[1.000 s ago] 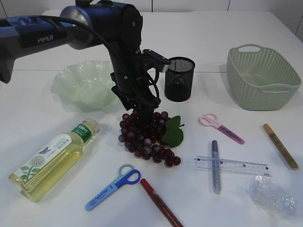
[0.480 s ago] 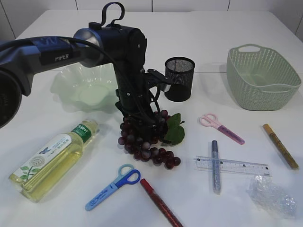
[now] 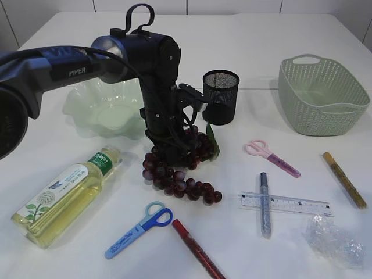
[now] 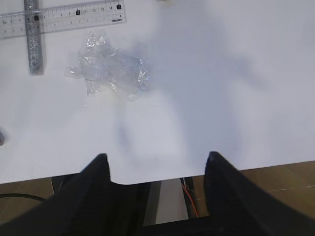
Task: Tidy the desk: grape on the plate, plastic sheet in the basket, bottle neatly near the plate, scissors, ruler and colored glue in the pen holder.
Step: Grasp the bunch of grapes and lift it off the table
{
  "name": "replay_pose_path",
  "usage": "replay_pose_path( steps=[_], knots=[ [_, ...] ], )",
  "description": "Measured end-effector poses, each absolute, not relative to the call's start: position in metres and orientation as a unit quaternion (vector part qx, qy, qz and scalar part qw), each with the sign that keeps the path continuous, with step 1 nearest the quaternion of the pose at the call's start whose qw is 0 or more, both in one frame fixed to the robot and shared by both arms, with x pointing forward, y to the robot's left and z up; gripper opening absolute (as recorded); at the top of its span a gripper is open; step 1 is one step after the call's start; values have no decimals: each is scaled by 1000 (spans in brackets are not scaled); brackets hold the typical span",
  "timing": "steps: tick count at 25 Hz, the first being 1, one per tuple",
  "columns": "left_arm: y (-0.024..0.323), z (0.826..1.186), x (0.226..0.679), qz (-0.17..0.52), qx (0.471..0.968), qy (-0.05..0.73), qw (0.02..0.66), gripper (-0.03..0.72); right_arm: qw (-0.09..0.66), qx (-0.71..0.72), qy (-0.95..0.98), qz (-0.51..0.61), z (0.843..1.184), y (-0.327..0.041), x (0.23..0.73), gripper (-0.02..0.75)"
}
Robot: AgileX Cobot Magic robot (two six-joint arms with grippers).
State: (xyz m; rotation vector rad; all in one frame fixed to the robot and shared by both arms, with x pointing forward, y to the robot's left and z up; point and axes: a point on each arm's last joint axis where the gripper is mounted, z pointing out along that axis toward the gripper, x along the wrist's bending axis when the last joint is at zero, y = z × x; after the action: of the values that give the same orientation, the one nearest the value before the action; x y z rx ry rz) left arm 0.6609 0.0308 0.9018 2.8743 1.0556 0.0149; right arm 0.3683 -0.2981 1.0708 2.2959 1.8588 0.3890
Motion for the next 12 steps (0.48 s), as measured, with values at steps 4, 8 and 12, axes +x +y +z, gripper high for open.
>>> replay_pose_path(
  steps=[4,8,12],
  knots=[
    [33,907,663,9,931,362,45,192,81,768,622,130,1071,-298,368,475],
    [40,931,664,23,918,390,62,185,81,768,622,130,1071,-298,368,475],
    [44,974,662,48,908,406,96,180,81,768,622,130,1071,-298,368,475]
  ],
)
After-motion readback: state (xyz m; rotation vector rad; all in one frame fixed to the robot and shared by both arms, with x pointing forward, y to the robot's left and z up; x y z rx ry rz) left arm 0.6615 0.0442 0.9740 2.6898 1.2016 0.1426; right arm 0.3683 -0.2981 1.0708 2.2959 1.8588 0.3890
